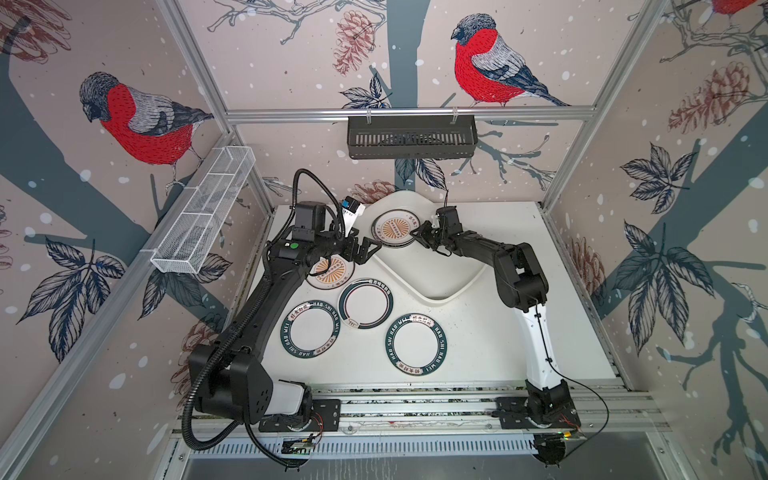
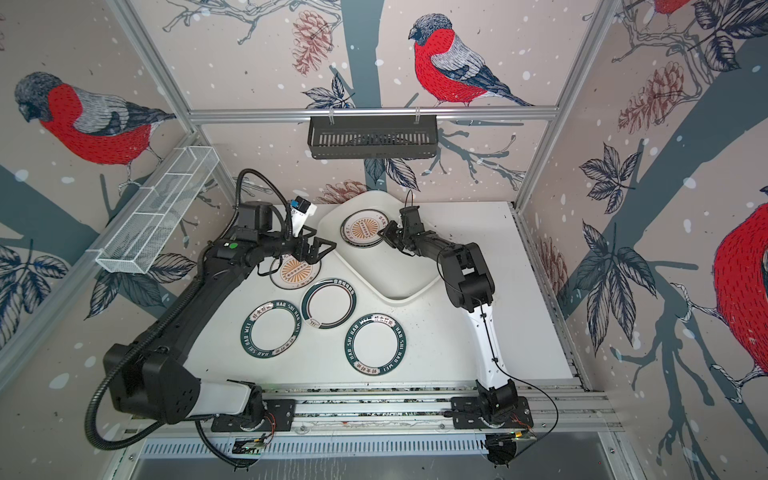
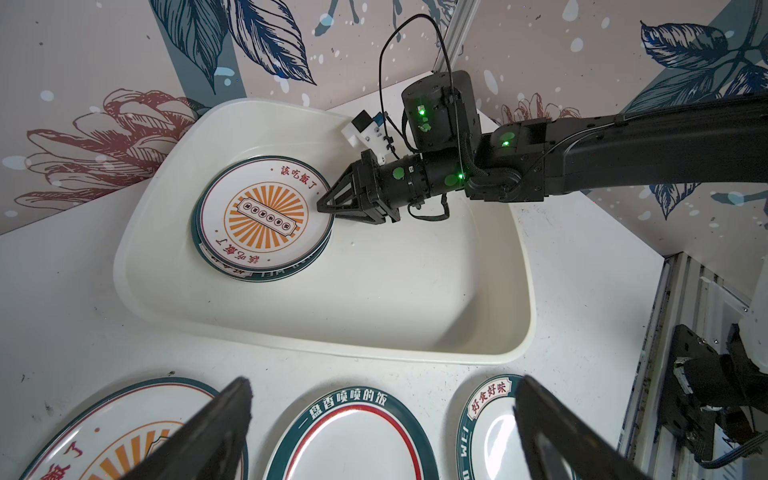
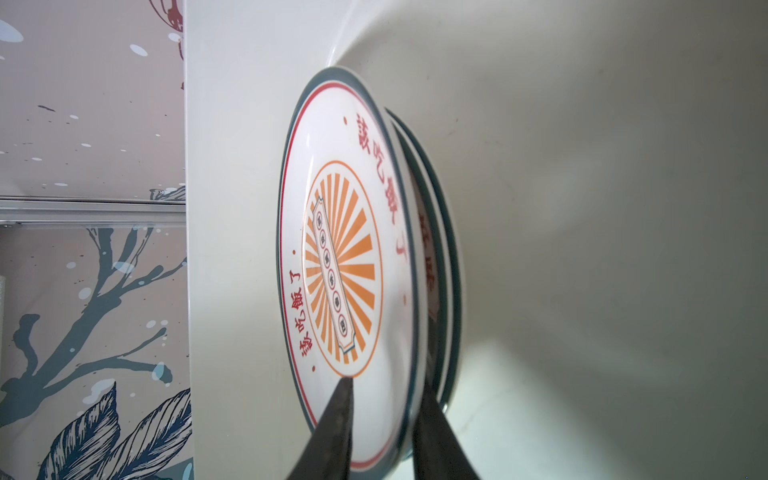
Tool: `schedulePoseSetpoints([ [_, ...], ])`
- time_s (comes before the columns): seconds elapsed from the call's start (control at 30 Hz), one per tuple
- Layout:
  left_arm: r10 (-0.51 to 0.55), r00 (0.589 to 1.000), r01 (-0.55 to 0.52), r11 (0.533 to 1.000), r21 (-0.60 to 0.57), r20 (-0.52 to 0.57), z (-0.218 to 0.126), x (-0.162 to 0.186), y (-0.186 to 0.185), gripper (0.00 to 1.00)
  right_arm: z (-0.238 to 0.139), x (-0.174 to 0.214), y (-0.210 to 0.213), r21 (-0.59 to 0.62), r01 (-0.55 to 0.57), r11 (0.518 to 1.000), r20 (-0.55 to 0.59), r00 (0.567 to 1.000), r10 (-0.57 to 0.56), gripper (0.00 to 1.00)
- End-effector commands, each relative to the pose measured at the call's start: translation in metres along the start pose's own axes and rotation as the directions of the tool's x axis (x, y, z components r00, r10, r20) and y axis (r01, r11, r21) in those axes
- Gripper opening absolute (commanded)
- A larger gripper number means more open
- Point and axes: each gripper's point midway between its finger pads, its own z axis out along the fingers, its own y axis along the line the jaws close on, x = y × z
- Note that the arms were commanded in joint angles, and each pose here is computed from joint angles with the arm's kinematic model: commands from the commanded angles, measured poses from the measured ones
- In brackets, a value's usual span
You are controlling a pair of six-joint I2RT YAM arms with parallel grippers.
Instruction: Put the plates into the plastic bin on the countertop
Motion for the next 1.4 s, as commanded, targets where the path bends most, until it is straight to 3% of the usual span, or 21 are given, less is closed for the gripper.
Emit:
schedulePoseSetpoints([
  [0.0, 0.011, 1.000, -0.011, 1.000, 0.020, 0.020, 0.000, -0.005, -0.004, 0.98, -0.003, 0.002, 0.004, 0.000, 0.007, 1.000, -0.004, 1.000, -0.007, 0.29],
  [1.0, 0.011, 1.000, -0.011, 1.000, 0.027, 0.026, 0.000, -0.007, -0.006, 0.98, -0.012, 0.000, 0.002, 0.062, 0.048, 0.997, -0.025, 0.999, -0.046, 0.36],
  [1.37, 0.008, 1.000, -0.009, 1.000, 0.026, 0.022, 0.002, -0.006, -0.006, 0.98, -0.020, -0.007, 0.005, 0.074, 0.071, 0.995, -0.001, 0.997, -0.071, 0.32],
])
